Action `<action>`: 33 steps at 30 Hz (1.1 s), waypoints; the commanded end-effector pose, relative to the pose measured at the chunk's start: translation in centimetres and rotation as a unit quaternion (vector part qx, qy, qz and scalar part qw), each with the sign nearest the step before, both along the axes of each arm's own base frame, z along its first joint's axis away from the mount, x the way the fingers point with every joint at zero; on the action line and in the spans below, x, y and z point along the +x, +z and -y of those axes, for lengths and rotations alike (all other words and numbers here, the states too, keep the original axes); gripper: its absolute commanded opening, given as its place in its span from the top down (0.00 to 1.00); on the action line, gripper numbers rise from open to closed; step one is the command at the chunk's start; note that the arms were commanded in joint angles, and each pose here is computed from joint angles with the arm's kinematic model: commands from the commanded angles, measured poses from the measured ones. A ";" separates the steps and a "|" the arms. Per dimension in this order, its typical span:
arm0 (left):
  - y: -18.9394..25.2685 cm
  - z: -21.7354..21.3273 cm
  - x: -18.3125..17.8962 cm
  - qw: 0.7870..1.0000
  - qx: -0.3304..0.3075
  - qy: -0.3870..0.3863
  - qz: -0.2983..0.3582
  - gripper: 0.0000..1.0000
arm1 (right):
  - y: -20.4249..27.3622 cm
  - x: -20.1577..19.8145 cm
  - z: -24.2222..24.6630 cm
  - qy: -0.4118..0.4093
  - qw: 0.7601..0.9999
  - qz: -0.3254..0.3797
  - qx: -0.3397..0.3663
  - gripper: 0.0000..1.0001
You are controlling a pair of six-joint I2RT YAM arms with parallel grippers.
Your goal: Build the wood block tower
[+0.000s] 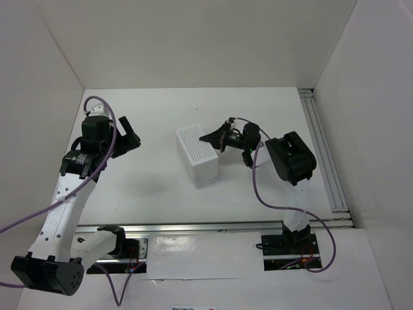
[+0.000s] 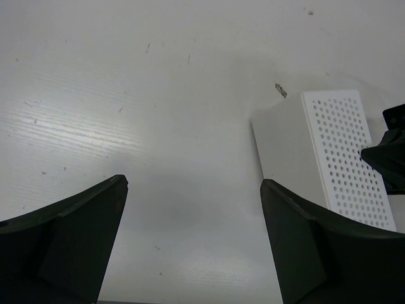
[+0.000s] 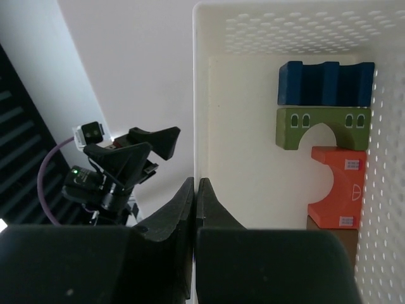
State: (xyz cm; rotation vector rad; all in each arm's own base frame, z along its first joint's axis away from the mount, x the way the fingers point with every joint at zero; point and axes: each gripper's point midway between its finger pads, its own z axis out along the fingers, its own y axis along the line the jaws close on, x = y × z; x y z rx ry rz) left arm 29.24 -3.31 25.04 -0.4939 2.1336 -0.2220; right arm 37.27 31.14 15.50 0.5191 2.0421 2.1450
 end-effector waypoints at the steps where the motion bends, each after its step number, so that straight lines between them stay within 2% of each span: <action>1: 0.7 0.2 0.8 1.000 -0.013 0.002 0.019 0.01 | 10.9 -4.2 1.7 0.009 0.949 0.282 0.141 1.00; 6: 0.4 0.2 0.9 1.000 -0.012 0.002 0.014 0.01 | 11.9 -4.2 1.7 0.005 0.944 0.300 0.139 1.00; 9: 0.6 0.6 1.0 1.000 -0.018 -0.007 0.018 0.01 | 11.0 -3.6 1.6 0.010 0.952 0.266 0.152 1.00; 13: 0.2 0.6 0.9 1.000 -0.018 -0.007 0.013 0.01 | 12.3 -4.6 1.0 0.017 0.941 0.304 0.149 1.00; 16: 0.2 0.6 0.9 1.000 -0.018 -0.007 0.013 0.01 | 11.4 -3.5 1.9 0.007 0.953 0.262 0.153 1.00; 20: 0.2 0.6 0.9 1.000 -0.014 -0.009 0.013 0.01 | 15.7 -5.8 2.1 0.014 0.924 0.346 0.161 1.00; 24: 0.1 1.0 1.2 1.000 -0.020 -0.018 0.012 0.01 | 15.7 -4.6 3.3 0.006 0.933 0.320 0.165 1.00; 27: 0.1 1.0 1.2 1.000 -0.020 -0.018 0.012 0.01 | 18.2 -6.2 3.5 -0.001 0.911 0.375 0.169 1.00; 28: -0.3 0.5 1.2 1.000 -0.012 -0.007 0.008 0.01 | 17.7 -5.7 3.6 -0.003 0.913 0.376 0.156 1.00; 29: -0.3 0.5 1.2 1.000 -0.012 -0.007 0.008 0.01 | 16.1 -4.6 3.6 -0.014 0.926 0.353 0.133 1.00; 32: 0.3 0.4 1.2 1.000 -0.010 -0.004 0.013 0.01 | 14.0 -3.6 4.4 -0.017 0.944 0.289 0.158 1.00; 33: 0.1 0.3 1.0 1.000 -0.010 -0.004 0.008 0.01 | 14.6 -4.0 4.1 -0.019 0.938 0.306 0.160 1.00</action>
